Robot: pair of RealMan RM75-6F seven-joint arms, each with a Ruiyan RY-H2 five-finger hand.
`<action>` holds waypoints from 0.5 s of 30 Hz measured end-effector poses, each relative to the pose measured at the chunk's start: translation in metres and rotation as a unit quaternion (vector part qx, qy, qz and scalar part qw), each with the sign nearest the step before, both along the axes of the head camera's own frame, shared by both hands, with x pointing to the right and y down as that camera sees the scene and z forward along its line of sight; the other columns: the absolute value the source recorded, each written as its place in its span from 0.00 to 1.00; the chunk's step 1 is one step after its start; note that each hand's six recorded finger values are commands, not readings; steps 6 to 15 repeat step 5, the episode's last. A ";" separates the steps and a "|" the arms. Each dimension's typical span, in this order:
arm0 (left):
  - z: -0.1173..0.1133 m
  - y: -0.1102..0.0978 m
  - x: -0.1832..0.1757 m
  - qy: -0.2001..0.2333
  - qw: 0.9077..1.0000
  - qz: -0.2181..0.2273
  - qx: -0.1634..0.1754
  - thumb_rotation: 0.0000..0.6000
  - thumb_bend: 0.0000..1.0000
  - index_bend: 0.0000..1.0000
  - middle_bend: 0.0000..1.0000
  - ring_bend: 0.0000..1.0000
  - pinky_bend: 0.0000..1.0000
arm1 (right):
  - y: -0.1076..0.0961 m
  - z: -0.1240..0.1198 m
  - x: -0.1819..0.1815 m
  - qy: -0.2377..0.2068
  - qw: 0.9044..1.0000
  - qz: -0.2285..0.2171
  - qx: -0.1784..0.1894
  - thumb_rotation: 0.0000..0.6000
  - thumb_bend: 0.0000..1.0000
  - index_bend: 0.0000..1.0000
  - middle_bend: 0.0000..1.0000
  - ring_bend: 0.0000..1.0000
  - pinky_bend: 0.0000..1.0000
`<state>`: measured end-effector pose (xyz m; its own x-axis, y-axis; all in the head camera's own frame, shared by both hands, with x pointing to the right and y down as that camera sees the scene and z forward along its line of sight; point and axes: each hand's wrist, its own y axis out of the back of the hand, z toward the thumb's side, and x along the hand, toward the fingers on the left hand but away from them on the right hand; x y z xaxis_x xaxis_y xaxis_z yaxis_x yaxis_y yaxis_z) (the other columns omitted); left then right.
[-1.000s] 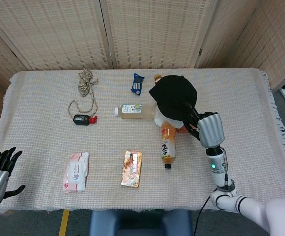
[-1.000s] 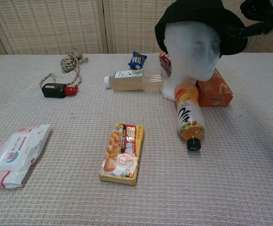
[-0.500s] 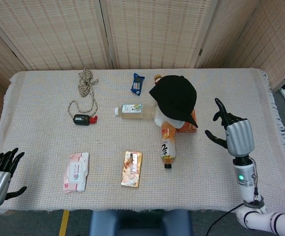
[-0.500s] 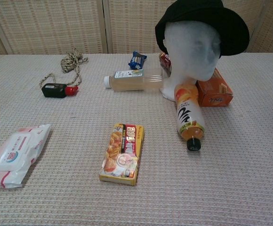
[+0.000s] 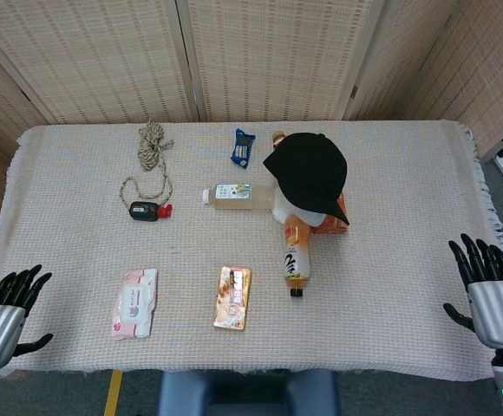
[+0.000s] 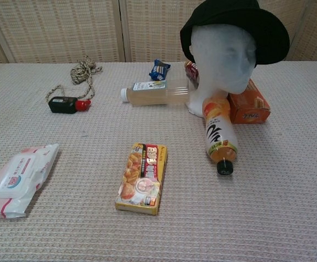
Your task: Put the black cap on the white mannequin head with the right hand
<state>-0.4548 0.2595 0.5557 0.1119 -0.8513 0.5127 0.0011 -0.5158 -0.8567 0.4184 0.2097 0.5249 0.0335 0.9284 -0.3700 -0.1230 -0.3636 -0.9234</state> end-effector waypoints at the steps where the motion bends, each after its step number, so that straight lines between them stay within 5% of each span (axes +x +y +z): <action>1: 0.000 0.000 0.000 -0.001 1.000 0.001 0.001 1.00 0.08 0.11 0.00 0.00 0.10 | 0.003 -0.001 0.003 -0.004 1.000 0.006 -0.004 1.00 0.06 0.00 0.00 0.00 0.08; 15: -0.005 0.001 0.001 0.000 1.000 0.003 0.012 1.00 0.08 0.10 0.00 0.00 0.09 | 0.015 -0.003 0.019 -0.027 0.999 0.031 -0.025 1.00 0.06 0.00 0.00 0.00 0.07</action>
